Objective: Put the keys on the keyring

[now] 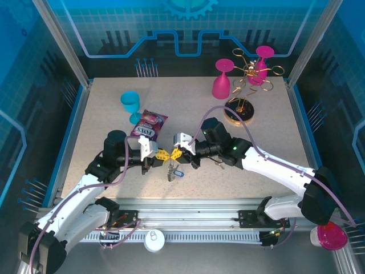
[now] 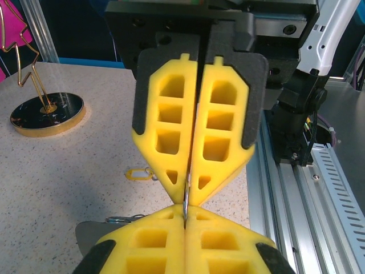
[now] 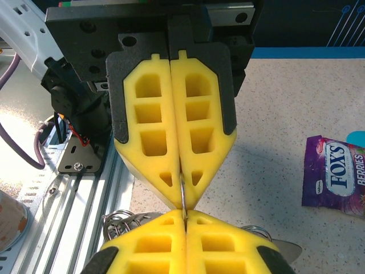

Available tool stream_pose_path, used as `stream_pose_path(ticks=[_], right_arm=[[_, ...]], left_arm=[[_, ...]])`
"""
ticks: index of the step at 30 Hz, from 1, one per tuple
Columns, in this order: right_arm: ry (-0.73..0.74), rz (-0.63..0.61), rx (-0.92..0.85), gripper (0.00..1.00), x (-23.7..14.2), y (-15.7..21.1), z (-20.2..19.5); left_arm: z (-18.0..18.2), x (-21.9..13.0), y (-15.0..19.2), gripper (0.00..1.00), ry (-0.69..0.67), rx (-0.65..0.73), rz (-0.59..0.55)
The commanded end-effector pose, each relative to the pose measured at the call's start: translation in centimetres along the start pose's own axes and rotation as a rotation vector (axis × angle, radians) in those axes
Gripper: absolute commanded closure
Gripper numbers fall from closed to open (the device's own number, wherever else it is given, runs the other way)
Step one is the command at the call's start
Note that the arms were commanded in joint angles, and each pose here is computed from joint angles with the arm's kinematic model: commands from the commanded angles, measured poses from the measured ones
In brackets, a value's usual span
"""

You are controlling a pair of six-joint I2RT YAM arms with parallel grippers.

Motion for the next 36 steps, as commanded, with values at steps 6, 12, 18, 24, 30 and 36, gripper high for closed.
stream_pose_path(ticks=[6, 12, 18, 24, 30, 36], right_arm=[[0.055, 0.033, -0.070, 0.75, -0.6, 0.2, 0.4], [0.047, 0.031, -0.080, 0.83, -0.5, -0.1, 0.5], [0.029, 0.022, -0.085, 0.86, -0.1, -0.5, 0.6], [0.022, 0.005, -0.084, 0.95, 0.1, -0.8, 0.6], [0.012, -0.008, -0.090, 1.00, 0.2, -1.2, 0.6], [-0.004, -0.018, -0.091, 1.00, 0.4, -1.6, 0.7]], left_arm=[[-0.5, -0.1, -0.4, 1.00, 0.020, 0.046, -0.020], [-0.5, -0.1, -0.4, 1.00, 0.021, 0.045, -0.020], [-0.5, -0.1, -0.4, 1.00, 0.022, 0.044, -0.020], [-0.5, -0.1, -0.3, 1.00, 0.024, 0.040, -0.018], [-0.6, 0.0, -0.2, 0.98, 0.043, 0.023, -0.011], [-0.5, 0.2, -0.3, 0.95, 0.052, 0.022, -0.010]])
Point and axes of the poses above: each hand's point on the last joint's axis, 136 mm out from that joint toward the fingers, its own x axis out along the fingers, its own z axis along the line the jaws close on, y = z × x, the point moved 6 cm from there along -x, back along the fingers, and after that the axes turned 4 degrees about x, right-handed, at the moved point
